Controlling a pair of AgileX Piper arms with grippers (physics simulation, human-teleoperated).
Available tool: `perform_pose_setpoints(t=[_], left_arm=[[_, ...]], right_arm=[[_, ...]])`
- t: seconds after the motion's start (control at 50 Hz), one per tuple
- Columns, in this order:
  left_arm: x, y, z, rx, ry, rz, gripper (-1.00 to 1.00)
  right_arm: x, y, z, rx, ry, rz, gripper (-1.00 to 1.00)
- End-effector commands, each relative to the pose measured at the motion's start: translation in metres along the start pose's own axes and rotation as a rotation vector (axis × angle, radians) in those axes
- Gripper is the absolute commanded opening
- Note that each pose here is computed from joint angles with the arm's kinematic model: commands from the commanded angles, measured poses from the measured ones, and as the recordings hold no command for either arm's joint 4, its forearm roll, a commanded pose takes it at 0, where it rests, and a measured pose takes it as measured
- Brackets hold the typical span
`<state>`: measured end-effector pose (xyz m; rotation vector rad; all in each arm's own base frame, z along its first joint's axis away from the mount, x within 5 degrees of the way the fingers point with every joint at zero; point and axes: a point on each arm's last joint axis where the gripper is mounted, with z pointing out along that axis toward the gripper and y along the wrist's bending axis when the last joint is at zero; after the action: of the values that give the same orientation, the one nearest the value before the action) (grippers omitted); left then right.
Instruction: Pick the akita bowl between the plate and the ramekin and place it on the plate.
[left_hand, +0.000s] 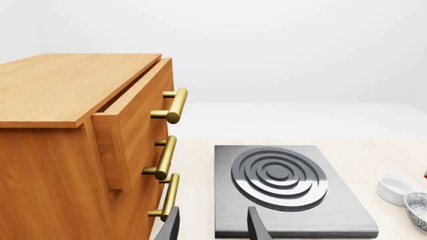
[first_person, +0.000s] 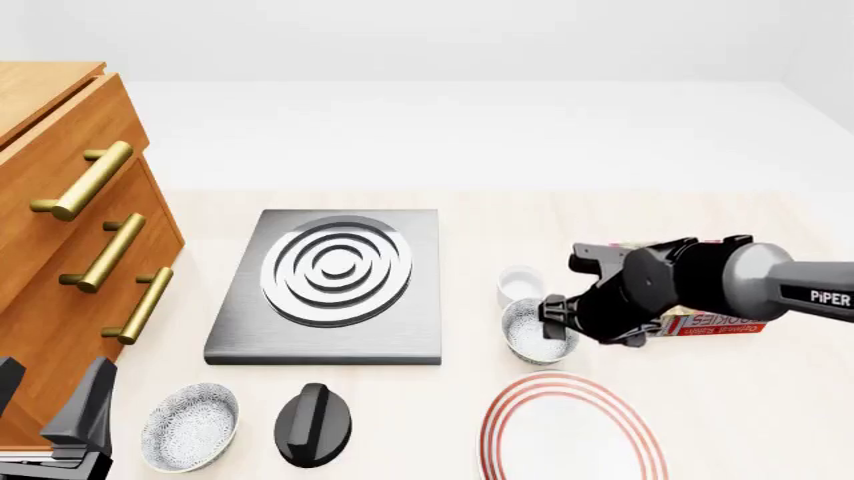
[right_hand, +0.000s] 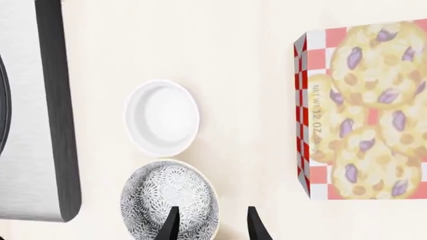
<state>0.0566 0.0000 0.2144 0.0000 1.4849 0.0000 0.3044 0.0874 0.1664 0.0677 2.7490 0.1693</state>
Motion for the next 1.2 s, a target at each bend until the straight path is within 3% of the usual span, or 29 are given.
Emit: perform_pose_setpoints(t=[0.02, 0.24, 0.38, 0.4, 0.74, 1.2], left_arm=[[0.0, 0.0, 0.0, 0.0, 0.0, 0.0, 1.0], [0.0, 0.0, 0.0, 0.0, 0.0, 0.0, 1.0], [0.0, 0.0, 0.0, 0.0, 0.0, 0.0, 1.0], [0.0, 0.0, 0.0, 0.0, 0.0, 0.0, 1.0], [0.0, 0.0, 0.0, 0.0, 0.0, 0.0, 1.0], [0.0, 0.0, 0.0, 0.0, 0.0, 0.0, 1.0]], right_arm=[[0.004, 0.0, 0.005, 0.002, 0.011, -0.002, 1.0], [0.002, -0.009, 0.008, 0.012, 0.007, 0.004, 1.0], [0.006, -0.003, 0.013, 0.007, 0.02, 0.008, 1.0], [0.006, -0.003, 0.012, 0.008, 0.018, 0.008, -1.0], [0.003, 0.001, 0.008, -0.001, 0.002, 0.001, -1.0], [-0.005, 0.005, -0.039, -0.027, -0.07, -0.039, -1.0]])
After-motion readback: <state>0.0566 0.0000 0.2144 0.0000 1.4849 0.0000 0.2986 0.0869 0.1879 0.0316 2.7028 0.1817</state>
